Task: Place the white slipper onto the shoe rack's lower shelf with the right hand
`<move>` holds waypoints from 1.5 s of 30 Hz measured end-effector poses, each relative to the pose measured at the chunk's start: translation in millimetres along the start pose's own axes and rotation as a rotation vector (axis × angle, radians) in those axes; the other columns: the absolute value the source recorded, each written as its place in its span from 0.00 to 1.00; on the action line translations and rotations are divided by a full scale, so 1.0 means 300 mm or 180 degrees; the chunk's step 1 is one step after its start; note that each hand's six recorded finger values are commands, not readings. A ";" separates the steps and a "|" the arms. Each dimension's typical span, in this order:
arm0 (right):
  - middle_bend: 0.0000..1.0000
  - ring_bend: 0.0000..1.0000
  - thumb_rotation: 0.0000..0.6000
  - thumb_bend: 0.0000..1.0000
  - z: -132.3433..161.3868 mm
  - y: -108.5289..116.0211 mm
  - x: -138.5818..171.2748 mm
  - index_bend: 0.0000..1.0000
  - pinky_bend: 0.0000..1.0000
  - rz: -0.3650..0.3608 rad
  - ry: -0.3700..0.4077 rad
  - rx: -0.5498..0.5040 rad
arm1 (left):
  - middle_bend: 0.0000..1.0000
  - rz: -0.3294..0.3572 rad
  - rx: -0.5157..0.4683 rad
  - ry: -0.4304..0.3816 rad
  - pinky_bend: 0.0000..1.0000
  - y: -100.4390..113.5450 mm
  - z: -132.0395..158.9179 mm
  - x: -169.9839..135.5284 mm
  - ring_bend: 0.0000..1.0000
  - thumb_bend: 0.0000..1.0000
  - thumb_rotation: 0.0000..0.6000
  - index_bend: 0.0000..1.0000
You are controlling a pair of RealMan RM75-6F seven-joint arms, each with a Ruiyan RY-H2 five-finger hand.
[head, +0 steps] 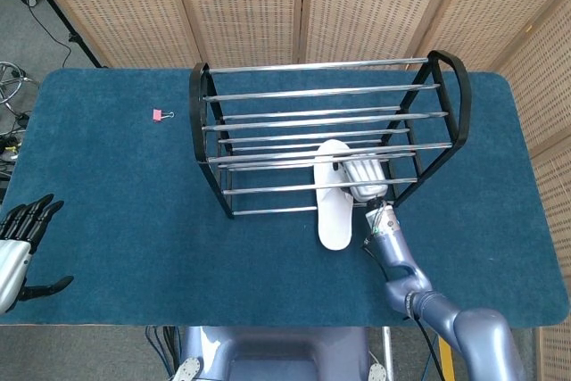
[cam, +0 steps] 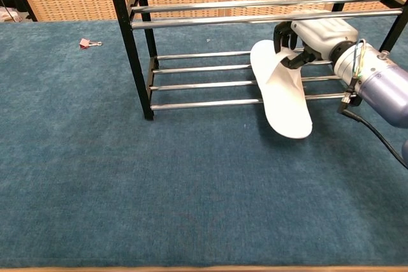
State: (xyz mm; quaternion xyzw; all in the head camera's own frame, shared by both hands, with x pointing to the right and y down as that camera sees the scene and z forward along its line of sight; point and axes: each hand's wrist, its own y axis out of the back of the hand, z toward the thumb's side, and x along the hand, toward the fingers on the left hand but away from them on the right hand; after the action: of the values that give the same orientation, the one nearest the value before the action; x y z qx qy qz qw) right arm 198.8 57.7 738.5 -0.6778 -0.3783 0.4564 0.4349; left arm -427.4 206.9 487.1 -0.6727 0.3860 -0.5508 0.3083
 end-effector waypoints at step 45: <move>0.23 0.23 1.00 0.08 0.018 0.013 -0.033 0.28 0.43 0.0075 -0.0009 -0.0352 | 0.00 -0.0001 0.0002 -0.0048 0.00 0.000 0.010 -0.013 0.00 0.03 1.00 0.00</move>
State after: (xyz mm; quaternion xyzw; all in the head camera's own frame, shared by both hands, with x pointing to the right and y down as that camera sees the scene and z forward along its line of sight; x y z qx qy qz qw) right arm 191.2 48.6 736.7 -0.7046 -0.3955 0.4409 0.3908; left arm -425.0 210.3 484.5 -0.6768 0.3833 -0.5460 0.3113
